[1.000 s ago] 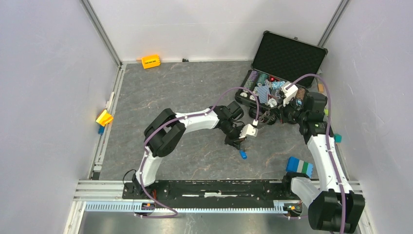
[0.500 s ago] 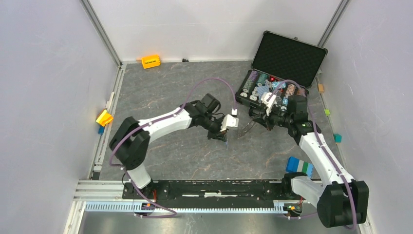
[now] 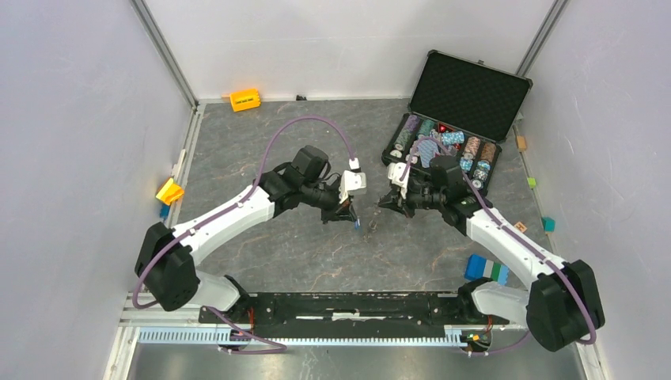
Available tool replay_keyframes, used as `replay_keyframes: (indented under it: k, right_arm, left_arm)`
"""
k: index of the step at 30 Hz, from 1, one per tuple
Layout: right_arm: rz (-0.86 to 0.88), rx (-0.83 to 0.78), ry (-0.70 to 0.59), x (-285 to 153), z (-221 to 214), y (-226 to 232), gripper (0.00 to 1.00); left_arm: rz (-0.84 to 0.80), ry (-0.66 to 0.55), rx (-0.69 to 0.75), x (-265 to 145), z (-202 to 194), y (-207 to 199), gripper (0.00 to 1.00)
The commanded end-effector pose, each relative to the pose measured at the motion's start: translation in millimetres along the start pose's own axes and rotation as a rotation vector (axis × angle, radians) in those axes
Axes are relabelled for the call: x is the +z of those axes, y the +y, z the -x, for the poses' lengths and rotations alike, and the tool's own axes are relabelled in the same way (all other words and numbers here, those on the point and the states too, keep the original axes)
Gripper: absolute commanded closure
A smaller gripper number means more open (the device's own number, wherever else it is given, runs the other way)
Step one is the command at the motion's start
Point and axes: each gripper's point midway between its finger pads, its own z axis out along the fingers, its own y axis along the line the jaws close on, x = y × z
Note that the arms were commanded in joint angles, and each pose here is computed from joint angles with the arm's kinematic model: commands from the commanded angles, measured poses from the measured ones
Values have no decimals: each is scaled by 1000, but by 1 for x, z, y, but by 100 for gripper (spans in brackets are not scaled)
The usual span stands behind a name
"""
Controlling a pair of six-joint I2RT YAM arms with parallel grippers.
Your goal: Put the keys on the keyring
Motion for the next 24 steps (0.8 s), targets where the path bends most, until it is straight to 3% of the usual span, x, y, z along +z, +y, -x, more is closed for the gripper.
replay_keyframes:
  k: [1, 13, 24]
  right_arm:
    - [15, -124, -89, 10, 42, -5, 100]
    - [5, -178, -94, 24, 57, 4, 100]
    - [-3, -191, -81, 26, 55, 8, 100]
  left_arm:
    - [85, -63, -61, -15, 22, 7, 98]
    - [141, -72, -244, -8, 28, 25, 98]
    - [145, -104, -323, 0, 33, 34, 98]
